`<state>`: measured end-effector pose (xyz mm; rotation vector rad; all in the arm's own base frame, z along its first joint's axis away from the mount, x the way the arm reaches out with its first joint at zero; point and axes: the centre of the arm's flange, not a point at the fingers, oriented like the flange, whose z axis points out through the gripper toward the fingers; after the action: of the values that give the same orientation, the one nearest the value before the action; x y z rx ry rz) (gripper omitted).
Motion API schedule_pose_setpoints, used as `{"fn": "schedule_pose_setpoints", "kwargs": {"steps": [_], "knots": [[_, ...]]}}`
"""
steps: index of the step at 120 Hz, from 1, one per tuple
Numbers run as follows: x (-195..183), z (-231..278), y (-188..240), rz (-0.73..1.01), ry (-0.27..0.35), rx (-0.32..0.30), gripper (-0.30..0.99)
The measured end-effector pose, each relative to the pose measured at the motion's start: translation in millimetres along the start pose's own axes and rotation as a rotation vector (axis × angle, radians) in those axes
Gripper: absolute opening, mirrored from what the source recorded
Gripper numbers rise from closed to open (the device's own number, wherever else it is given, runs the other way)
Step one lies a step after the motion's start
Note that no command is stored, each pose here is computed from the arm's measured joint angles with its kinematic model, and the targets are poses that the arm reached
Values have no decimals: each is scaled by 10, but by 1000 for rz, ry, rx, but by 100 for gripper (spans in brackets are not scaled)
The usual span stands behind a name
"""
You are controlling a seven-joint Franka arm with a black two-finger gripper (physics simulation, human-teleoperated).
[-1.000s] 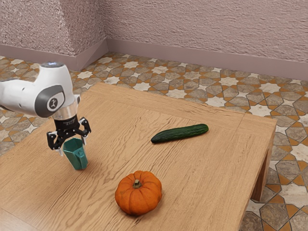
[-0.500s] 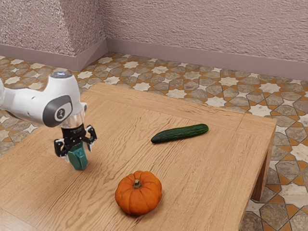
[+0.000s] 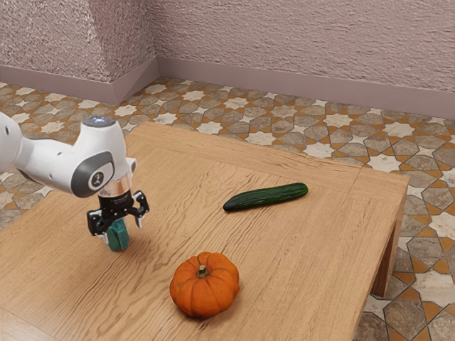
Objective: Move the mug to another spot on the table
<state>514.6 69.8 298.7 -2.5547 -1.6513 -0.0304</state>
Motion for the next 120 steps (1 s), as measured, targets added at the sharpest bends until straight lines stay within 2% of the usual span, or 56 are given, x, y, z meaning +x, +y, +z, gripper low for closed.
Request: {"fn": "schedule_pose_setpoints", "kwargs": {"steps": [40, 88, 96, 120], "knots": [[142, 120, -35, -25, 0, -4, 69], [122, 172, -30, -32, -9, -15, 69], [125, 177, -30, -32, -9, -15, 64], [122, 176, -26, -32, -9, -16, 36]]}}
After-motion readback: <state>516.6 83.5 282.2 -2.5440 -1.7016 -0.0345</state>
